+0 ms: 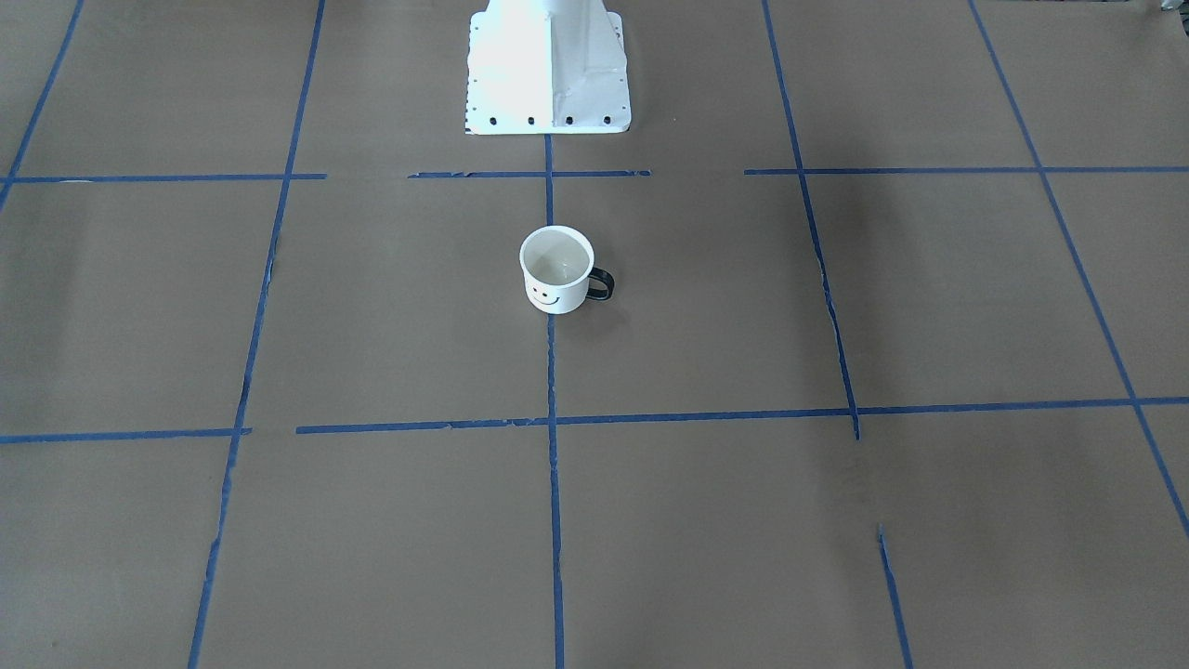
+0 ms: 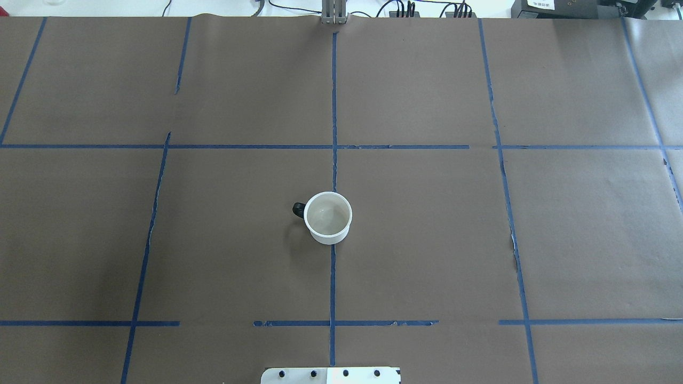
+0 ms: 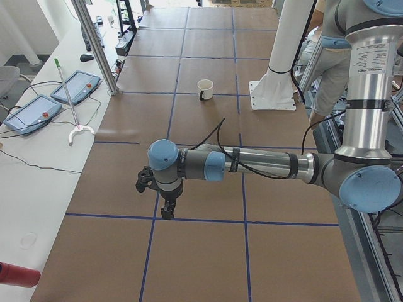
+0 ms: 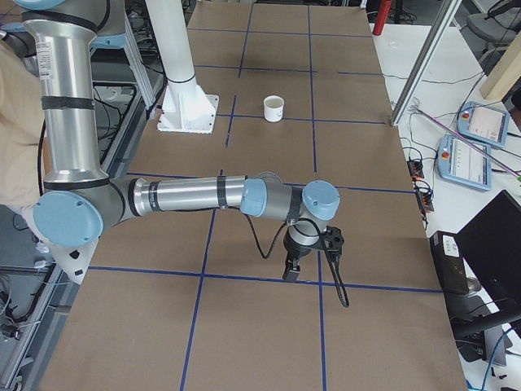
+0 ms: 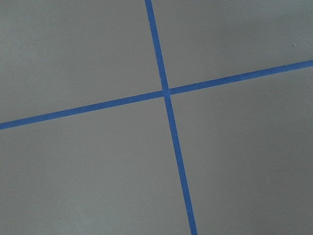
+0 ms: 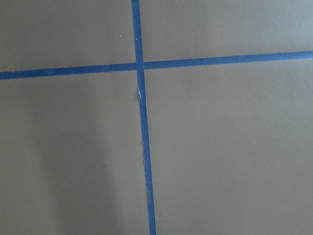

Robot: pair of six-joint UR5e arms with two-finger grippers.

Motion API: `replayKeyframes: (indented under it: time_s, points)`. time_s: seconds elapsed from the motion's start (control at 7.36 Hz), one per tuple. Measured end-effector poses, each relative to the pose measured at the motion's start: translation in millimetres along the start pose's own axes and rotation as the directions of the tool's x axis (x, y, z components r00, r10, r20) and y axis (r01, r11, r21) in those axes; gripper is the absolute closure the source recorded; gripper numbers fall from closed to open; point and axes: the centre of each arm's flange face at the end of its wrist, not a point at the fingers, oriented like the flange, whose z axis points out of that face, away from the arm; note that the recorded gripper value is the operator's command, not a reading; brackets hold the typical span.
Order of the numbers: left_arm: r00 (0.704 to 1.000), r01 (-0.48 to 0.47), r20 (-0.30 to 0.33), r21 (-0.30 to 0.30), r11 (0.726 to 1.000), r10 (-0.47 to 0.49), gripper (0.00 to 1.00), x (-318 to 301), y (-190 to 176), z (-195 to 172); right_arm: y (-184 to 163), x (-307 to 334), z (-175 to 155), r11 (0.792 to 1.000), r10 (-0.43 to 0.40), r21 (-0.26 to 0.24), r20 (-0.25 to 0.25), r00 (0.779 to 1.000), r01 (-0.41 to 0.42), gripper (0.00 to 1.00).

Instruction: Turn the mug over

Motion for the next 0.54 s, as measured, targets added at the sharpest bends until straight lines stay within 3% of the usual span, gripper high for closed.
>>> replayKeyframes:
  time_s: [0.54]
  points:
    - [1.0, -0.008, 0.002, 0.008, 1.0, 0.008, 0.0, 0.1, -0.6, -0.3, 0.1, 0.1, 0.1, 1.0, 0.0, 0.0, 0.0, 1.0, 0.0, 0.0]
